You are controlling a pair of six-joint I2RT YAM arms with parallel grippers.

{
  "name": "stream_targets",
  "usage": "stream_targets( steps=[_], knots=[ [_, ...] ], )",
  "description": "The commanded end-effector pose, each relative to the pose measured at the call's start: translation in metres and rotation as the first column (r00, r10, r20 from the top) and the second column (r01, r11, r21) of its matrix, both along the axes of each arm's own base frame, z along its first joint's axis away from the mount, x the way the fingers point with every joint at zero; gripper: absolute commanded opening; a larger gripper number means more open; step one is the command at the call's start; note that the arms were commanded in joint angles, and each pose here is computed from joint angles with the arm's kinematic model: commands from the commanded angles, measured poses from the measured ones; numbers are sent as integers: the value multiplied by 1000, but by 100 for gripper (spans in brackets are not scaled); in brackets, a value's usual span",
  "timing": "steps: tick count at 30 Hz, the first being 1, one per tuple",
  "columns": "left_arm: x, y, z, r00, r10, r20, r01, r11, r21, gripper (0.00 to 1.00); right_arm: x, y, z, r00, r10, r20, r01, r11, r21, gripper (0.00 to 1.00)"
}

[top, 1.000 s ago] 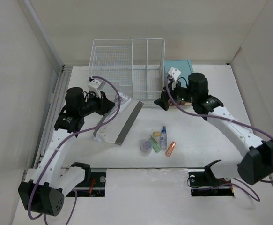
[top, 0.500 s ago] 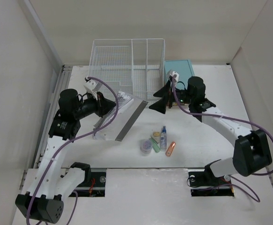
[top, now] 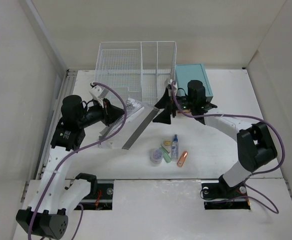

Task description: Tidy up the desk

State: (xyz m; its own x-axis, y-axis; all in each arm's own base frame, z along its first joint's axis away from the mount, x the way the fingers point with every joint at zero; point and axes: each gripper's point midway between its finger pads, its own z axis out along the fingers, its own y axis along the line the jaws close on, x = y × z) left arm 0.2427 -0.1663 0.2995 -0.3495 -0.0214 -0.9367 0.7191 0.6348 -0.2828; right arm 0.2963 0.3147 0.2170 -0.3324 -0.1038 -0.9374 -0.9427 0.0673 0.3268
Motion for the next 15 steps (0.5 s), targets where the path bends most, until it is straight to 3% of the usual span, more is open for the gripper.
stream_targets(
  steps=[1, 7, 9, 12, 13, 15],
  knots=[
    [-7, -9, 60, 979, -72, 193, 84, 995, -54, 0, -7, 15, 30, 984, 114, 135, -123, 990, 61, 99],
    [-7, -11, 58, 977, -87, 193, 101, 993, -68, 0, -14, 32, 33, 976, 173, 134, -183, 981, 67, 96],
    [-7, -12, 60, 976, -86, 202, 102, 992, -69, 0, -20, 36, 30, 968, 219, 124, -228, 971, 69, 90],
    [-5, -12, 58, 977, -86, 194, 101, 993, -68, 0, -22, 38, 29, 960, 262, 99, -270, 960, 76, 71],
    [-4, -12, 60, 975, -86, 204, 102, 992, -69, 0, -22, 38, 29, 960, 262, 99, -270, 960, 76, 57],
    [-3, -13, 59, 974, -95, 204, 111, 991, -70, 0, -25, 37, 30, 956, 275, 99, -283, 956, 78, 47]
  ],
)
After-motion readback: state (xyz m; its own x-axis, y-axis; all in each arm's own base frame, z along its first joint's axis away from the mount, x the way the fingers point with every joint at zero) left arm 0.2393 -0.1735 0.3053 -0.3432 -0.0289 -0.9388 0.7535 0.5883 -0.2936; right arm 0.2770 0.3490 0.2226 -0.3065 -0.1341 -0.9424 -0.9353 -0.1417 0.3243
